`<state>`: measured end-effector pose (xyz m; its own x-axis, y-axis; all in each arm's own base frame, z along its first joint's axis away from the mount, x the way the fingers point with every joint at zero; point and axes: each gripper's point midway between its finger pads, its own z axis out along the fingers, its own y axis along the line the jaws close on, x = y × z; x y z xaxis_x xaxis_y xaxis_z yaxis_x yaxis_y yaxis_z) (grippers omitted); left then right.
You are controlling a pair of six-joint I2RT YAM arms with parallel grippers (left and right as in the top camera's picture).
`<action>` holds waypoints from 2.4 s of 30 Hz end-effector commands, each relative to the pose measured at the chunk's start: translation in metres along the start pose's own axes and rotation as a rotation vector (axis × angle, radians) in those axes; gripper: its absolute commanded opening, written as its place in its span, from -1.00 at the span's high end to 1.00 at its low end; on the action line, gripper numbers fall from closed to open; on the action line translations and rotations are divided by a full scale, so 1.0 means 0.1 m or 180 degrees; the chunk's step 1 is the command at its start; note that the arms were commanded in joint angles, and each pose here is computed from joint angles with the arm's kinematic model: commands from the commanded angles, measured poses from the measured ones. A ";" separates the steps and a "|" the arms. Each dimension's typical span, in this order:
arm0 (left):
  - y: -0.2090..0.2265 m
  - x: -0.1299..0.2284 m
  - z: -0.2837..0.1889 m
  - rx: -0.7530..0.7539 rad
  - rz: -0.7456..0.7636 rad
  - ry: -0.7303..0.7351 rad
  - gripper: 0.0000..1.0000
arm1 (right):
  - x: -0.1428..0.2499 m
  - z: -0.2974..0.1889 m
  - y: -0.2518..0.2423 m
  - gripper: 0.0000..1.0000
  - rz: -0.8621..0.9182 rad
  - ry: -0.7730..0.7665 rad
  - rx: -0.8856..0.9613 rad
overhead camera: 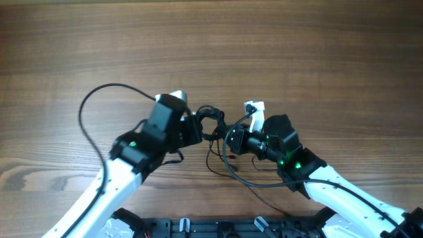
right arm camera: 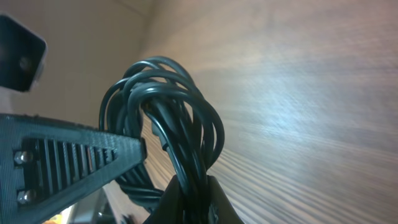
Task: Untangle cables
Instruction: 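Grasp a loop of the coil with the right gripper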
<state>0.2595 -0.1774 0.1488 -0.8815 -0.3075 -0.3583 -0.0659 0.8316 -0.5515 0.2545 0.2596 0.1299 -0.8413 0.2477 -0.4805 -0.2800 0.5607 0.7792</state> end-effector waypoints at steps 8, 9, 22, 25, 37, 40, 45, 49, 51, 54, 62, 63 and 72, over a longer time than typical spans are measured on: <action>-0.17 -0.53 -0.65 0.0567 -0.0286 -0.0712 0.92 | 0.09 -0.09 0.49 0.91 -0.0248 0.0235 -0.0945; -0.16 -0.53 -0.63 0.0554 -0.0293 -0.0701 0.92 | 0.10 -0.13 0.59 0.91 -0.0363 0.0270 -0.1109; -0.26 -0.53 -0.22 0.0732 -0.0708 -0.0283 0.92 | -0.07 -0.50 0.87 0.91 -0.0856 0.0298 -0.1869; -0.50 -0.49 -0.17 0.1085 -0.0578 -0.0085 0.92 | -0.16 -0.52 0.81 0.91 -0.0835 0.0213 -0.1811; -1.12 0.11 -0.43 0.2457 0.0940 0.0762 0.92 | -0.62 -0.62 0.47 0.91 -0.0616 -0.0242 -0.1459; -1.23 0.23 -0.62 0.2894 0.1325 0.0874 0.92 | -0.65 -0.58 0.36 0.91 -0.0483 -0.0286 -0.1312; -1.29 0.40 -0.84 0.3354 0.1654 0.1054 0.92 | -0.65 -0.43 -0.10 0.92 0.0079 -0.0334 -0.0664; -1.20 0.24 -0.77 0.3187 0.1544 0.0896 0.92 | -0.58 -0.40 -0.22 0.91 0.0229 -0.0266 -0.0505; -1.05 0.05 -0.65 0.2879 0.1347 0.0696 0.92 | -0.57 -0.40 -0.23 0.87 0.0247 -0.0250 -0.0492; -0.67 -0.31 -0.42 0.2169 0.0831 0.0358 0.92 | -0.57 -0.40 -0.23 0.52 0.0243 -0.0244 -0.0497; -0.06 -0.61 -0.34 0.1500 -0.0207 0.0221 0.92 | -0.59 -0.42 -0.09 -0.75 0.0010 -0.0257 -0.0683; -0.06 -0.59 -0.33 0.1492 -0.0173 0.0239 0.92 | -0.61 -0.43 -0.04 -0.76 -0.0050 -0.0280 -0.0735; -0.16 -0.45 -0.33 0.1605 0.0051 0.0368 0.92 | -0.90 -0.30 0.26 -0.64 -0.1000 -0.0356 -0.0480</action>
<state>0.2880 -0.1549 0.1825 -0.9345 -0.2597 -0.2436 0.0766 0.5213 -0.8499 0.2881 0.2209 0.1803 -0.7838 0.2476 -0.5696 -0.4478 0.4102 0.7945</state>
